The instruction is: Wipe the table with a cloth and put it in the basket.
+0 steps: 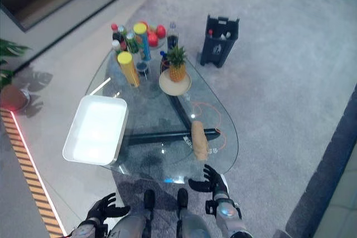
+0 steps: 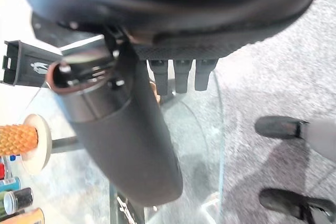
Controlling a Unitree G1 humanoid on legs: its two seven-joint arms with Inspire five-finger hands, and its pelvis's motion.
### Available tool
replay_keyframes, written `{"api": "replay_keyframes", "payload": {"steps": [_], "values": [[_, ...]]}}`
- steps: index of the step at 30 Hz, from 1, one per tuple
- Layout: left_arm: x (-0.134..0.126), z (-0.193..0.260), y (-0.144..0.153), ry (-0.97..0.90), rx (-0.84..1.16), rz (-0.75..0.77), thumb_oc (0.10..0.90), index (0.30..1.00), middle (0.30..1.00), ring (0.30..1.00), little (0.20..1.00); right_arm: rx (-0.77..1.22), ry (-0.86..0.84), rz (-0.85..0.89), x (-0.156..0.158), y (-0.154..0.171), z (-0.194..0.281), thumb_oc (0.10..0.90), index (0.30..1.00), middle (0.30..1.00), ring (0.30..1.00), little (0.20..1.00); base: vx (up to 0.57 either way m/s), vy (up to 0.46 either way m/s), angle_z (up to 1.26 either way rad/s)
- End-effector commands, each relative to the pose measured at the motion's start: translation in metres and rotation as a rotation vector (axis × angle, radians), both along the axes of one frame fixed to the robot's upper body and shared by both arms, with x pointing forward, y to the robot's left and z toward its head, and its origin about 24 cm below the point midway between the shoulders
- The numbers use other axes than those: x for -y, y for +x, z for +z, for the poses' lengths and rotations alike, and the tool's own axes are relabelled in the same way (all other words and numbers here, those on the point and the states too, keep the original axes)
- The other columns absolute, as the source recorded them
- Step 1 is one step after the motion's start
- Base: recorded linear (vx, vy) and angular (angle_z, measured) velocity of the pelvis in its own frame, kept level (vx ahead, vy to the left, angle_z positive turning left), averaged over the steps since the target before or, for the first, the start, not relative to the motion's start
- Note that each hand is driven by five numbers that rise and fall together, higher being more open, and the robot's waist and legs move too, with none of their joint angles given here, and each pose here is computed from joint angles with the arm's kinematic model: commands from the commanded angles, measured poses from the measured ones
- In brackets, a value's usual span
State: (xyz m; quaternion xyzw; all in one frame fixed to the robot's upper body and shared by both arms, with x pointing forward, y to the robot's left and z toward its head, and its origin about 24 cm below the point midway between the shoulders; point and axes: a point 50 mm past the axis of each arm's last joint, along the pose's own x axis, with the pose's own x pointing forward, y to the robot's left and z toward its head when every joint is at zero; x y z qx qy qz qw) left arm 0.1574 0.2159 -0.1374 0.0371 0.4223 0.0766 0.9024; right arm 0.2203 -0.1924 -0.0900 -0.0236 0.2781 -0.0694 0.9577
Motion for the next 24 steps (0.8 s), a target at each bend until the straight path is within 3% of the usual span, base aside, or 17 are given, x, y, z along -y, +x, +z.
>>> {"api": "replay_keyframes", "payload": {"steps": [1,13,24], "values": [[0.019,0.004,0.013,-0.031,0.078,-0.007,0.800,0.900,0.900,0.900,0.900,0.278,-0.041,-0.047,-0.001,0.035,0.048,0.800,0.900,0.900,0.900,0.900,-0.03,0.030,-0.05],[0.023,0.024,0.047,-0.025,0.206,-0.024,0.800,0.900,0.900,0.900,0.900,0.623,-0.260,-0.182,-0.006,0.082,0.131,0.800,0.900,0.900,0.900,0.900,-0.05,0.032,-0.01],[0.034,0.041,0.072,-0.082,0.309,0.022,0.800,0.900,0.900,0.900,0.900,0.749,-0.341,-0.273,-0.008,0.105,0.175,0.800,0.900,0.900,0.900,0.900,-0.03,0.058,0.00]]}}
